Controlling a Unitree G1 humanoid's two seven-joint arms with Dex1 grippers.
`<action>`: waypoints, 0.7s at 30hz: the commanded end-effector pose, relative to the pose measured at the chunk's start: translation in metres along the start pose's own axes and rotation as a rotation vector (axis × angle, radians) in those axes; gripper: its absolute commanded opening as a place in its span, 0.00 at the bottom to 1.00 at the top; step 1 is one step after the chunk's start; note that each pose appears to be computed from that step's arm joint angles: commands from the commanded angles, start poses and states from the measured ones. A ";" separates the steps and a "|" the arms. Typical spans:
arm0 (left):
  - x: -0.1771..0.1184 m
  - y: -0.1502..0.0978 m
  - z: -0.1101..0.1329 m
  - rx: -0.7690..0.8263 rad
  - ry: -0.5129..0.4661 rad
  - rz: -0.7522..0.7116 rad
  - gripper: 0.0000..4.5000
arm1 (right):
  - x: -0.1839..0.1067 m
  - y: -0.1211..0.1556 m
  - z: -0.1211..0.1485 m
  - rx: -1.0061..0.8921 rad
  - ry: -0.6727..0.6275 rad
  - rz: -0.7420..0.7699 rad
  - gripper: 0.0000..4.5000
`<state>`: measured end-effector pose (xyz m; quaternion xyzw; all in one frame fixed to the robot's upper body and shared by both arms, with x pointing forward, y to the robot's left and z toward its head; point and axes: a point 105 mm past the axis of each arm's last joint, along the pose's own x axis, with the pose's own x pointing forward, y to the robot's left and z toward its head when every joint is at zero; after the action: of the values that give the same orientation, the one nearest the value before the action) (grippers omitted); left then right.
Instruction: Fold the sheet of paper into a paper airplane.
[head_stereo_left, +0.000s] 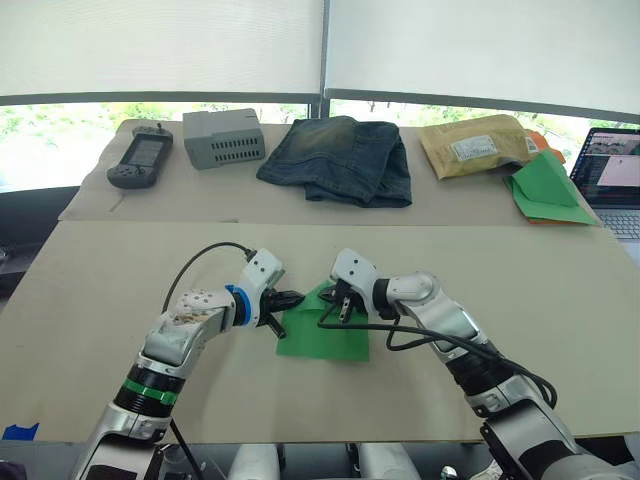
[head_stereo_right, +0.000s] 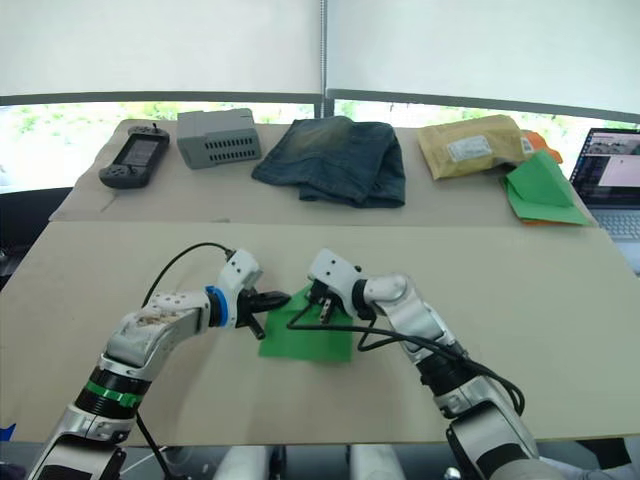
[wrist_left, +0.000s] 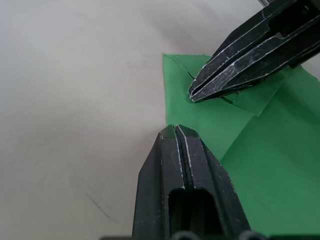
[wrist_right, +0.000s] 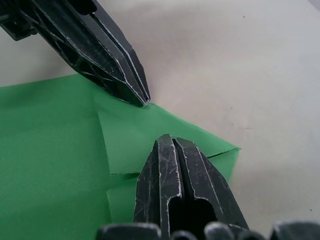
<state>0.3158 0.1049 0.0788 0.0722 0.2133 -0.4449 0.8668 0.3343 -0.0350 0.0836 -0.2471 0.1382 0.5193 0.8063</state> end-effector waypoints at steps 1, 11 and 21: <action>0.001 -0.006 -0.007 0.027 0.018 -0.012 0.00 | 0.000 0.005 -0.024 0.048 0.085 0.013 0.00; 0.004 -0.009 -0.020 -0.033 0.019 0.017 0.00 | 0.008 0.005 -0.009 0.002 0.028 0.003 0.00; 0.004 -0.011 -0.019 -0.037 0.014 0.010 0.00 | 0.020 -0.001 0.003 -0.019 0.022 -0.009 0.00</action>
<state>0.3093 0.1032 0.0719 0.0638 0.2026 -0.4329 0.8761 0.3454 -0.0211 0.0849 -0.2549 0.1295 0.5120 0.8100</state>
